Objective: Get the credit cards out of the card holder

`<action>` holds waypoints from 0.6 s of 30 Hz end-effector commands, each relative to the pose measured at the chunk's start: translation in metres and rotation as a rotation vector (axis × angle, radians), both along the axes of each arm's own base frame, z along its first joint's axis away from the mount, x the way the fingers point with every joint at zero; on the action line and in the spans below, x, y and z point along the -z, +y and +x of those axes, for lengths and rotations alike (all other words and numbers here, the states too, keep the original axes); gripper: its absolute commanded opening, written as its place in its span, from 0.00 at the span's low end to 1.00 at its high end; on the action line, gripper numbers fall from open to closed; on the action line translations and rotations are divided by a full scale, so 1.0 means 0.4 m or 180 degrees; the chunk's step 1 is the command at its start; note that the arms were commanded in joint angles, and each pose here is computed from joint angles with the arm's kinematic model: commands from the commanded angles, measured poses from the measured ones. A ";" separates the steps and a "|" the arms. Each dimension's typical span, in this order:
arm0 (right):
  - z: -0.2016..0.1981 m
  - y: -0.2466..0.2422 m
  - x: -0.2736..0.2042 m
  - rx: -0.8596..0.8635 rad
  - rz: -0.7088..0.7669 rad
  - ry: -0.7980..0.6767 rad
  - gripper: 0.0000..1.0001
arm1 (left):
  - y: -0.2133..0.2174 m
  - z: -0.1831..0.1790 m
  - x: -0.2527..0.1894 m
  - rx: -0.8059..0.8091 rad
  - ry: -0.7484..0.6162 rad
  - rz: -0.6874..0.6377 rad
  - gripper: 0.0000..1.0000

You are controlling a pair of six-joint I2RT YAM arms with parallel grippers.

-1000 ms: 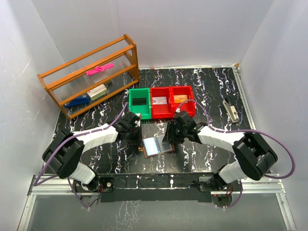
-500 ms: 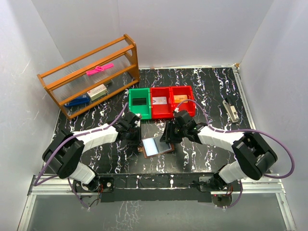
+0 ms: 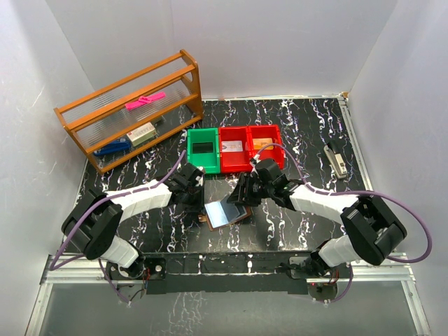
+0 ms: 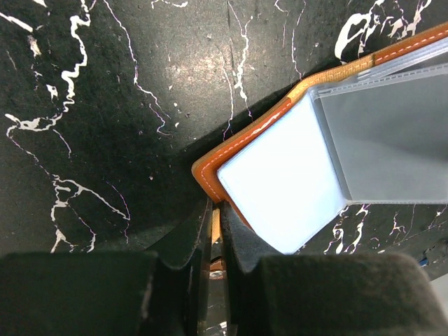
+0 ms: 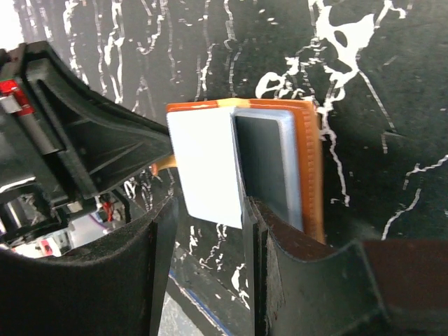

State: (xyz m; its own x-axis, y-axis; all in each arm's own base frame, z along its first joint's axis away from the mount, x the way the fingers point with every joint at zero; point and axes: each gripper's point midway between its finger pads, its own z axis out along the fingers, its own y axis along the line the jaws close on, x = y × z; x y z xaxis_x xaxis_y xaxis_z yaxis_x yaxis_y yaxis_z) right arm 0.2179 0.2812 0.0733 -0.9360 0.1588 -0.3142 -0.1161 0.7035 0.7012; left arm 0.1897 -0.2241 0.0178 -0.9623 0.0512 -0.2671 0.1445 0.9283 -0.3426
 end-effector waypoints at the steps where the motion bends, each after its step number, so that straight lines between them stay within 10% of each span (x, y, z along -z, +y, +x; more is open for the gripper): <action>1: 0.000 0.041 -0.066 -0.0100 0.0371 -0.0138 0.40 | -0.043 0.021 -0.036 0.0072 -0.0070 -0.0187 0.07; 18: -0.018 0.080 -0.063 -0.0311 0.0581 -0.0009 0.40 | -0.045 0.031 -0.047 0.0061 -0.0120 -0.0187 0.07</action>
State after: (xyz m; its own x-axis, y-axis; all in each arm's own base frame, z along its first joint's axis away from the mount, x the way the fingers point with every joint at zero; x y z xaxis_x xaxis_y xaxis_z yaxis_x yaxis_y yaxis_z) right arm 0.2104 0.3025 0.0919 -0.9508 0.1379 -0.2774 -0.1437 0.5970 0.7893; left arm 0.1953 -0.2307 0.0219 -0.9590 0.0516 -0.2786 0.1534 0.9212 -0.3575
